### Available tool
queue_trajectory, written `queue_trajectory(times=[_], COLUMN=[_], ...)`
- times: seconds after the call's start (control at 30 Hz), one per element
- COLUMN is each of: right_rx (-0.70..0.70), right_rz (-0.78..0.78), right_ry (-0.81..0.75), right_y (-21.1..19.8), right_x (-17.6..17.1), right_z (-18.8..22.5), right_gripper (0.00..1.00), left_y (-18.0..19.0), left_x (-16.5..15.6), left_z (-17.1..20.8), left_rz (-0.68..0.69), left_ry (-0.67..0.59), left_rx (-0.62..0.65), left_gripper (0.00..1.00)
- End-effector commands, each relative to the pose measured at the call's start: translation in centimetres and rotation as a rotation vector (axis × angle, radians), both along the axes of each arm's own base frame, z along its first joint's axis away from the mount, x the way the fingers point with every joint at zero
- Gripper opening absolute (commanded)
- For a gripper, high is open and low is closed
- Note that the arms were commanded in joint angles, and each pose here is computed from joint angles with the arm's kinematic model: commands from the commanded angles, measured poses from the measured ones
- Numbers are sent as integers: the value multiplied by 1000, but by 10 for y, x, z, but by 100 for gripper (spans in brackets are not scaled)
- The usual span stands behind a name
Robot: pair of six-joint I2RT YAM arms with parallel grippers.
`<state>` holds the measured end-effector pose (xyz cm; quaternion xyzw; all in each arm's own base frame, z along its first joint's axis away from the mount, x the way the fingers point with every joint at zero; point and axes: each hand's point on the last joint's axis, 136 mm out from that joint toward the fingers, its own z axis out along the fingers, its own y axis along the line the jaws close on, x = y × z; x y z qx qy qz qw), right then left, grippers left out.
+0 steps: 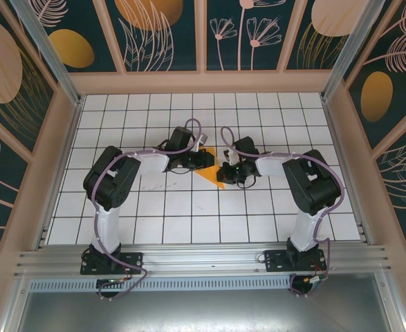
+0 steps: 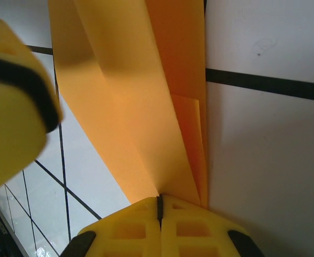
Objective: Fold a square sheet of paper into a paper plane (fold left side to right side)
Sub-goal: Fourth fold the wing at the center of the table.
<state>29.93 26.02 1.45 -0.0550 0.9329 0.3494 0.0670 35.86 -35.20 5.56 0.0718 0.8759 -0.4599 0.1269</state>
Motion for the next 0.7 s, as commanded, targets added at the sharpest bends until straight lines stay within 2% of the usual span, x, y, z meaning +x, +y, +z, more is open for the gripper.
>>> queue_trajectory(times=[0.0, 0.33, 0.67], right_rx=[-170, -206, -260], right_rz=[-30, -22, -6], right_ry=[170, 190, 216], right_y=[-34, -41, -50], right_x=[-37, -42, -52], right_z=[-46, -49, -56], right_gripper=[0, 0, 0], left_y=[-4, 5, 31], left_x=[0, 11, 34], left_z=[-9, -40, -52], left_rz=[-15, 32, 121], left_ry=[9, 26, 24], left_rx=[-19, 101, 177], left_gripper=[17, 13, 8])
